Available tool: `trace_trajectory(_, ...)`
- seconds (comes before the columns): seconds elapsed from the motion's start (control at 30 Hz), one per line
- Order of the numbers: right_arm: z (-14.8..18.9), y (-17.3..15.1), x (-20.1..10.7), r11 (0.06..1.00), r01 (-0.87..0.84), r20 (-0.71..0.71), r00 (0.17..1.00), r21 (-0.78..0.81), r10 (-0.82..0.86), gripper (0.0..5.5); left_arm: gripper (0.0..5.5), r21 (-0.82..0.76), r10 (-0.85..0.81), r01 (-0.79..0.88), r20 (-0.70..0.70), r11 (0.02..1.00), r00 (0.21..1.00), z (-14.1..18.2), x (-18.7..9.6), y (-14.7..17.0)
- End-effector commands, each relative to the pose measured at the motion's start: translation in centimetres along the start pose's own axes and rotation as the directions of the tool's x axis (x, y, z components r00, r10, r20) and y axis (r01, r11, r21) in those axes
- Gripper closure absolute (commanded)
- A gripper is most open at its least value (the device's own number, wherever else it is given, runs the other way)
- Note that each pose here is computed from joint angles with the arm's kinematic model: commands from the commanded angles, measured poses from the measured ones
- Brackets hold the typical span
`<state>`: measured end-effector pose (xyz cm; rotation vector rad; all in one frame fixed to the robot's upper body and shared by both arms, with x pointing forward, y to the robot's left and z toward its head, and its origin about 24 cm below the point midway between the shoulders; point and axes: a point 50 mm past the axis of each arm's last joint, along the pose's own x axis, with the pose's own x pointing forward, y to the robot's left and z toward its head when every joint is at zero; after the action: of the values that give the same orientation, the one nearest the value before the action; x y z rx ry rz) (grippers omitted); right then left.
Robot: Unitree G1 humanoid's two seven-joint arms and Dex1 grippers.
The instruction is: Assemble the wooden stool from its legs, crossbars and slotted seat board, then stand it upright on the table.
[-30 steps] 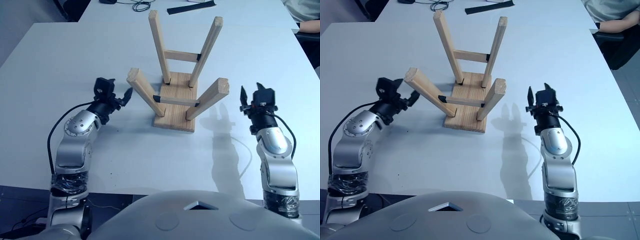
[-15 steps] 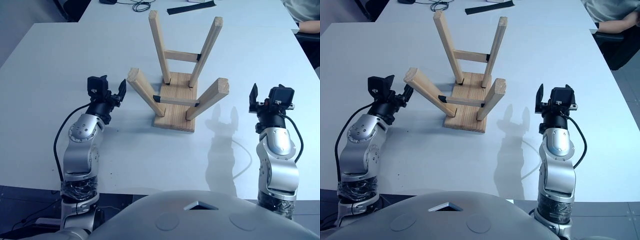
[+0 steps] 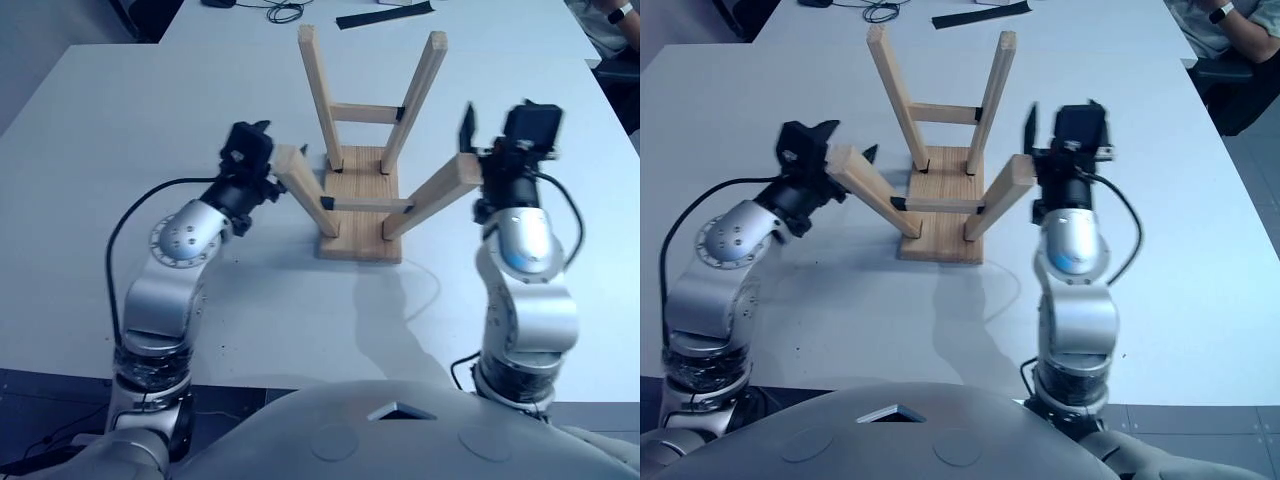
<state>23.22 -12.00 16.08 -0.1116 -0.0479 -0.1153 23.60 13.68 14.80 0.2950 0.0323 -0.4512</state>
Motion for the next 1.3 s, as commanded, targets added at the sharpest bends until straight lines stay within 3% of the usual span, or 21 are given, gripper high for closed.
trace_trajectory(0.03,-1.5,3.1,0.1,0.991,-0.106,-0.103,0.988,0.079,0.114,2.02,2.23,0.009,-0.09,0.09,-0.053,0.996,0.995,-0.7,0.4,-2.4)
trace_trajectory(0.23,-2.5,-1.0,1.4,1.0,0.001,-0.09,0.996,0.005,0.0,2.02,2.23,0.079,0.049,-0.037,-0.161,0.996,0.986,-3.9,-0.1,0.9)
trace_trajectory(0.5,-3.5,-12.1,0.5,0.924,0.296,-0.056,0.947,-0.24,-0.318,2.02,2.23,0.168,0.252,-0.222,-0.184,0.96,0.95,-5.4,-2.8,6.5)
trace_trajectory(0.6,-3.4,-9.7,0.1,0.957,0.193,-0.076,0.974,-0.217,-0.214,2.02,2.23,0.13,0.211,-0.193,-0.146,0.973,0.966,-4.1,-2.6,5.6)
trace_trajectory(0.7,-3.0,-2.9,-0.1,0.993,-0.084,-0.113,0.991,-0.081,0.074,2.02,2.23,0.031,0.068,-0.066,-0.072,0.997,0.995,-1.7,-1.1,2.1)
trace_trajectory(0.77,-2.0,2.0,-0.7,0.962,-0.273,-0.108,0.956,0.011,0.273,2.02,2.23,-0.015,-0.033,0.033,-0.014,0.999,0.999,0.2,-0.1,-0.5)
trace_trajectory(0.87,-1.0,5.0,-1.3,0.93,-0.364,-0.092,0.926,0.053,0.367,2.02,2.23,-0.028,-0.115,0.116,0.009,0.993,0.993,1.4,0.5,-2.8)
trace_trajectory(0.93,-1.2,4.6,-1.0,0.939,-0.341,-0.106,0.933,0.039,0.343,2.02,2.23,-0.023,-0.122,0.121,-0.01,0.992,0.993,1.2,0.6,-3.2)
trace_trajectory(1.13,-3.3,-0.3,0.5,0.981,-0.178,-0.156,0.974,-0.076,0.165,2.02,2.23,0.023,-0.079,0.083,-0.141,0.996,0.987,-2.4,-0.6,-1.8)
trace_trajectory(1.3,-5.5,-4.0,1.0,0.971,-0.13,-0.192,0.977,-0.201,0.091,2.02,2.23,0.07,-0.096,0.106,-0.13,0.992,0.987,-3.9,-1.1,-1.0)
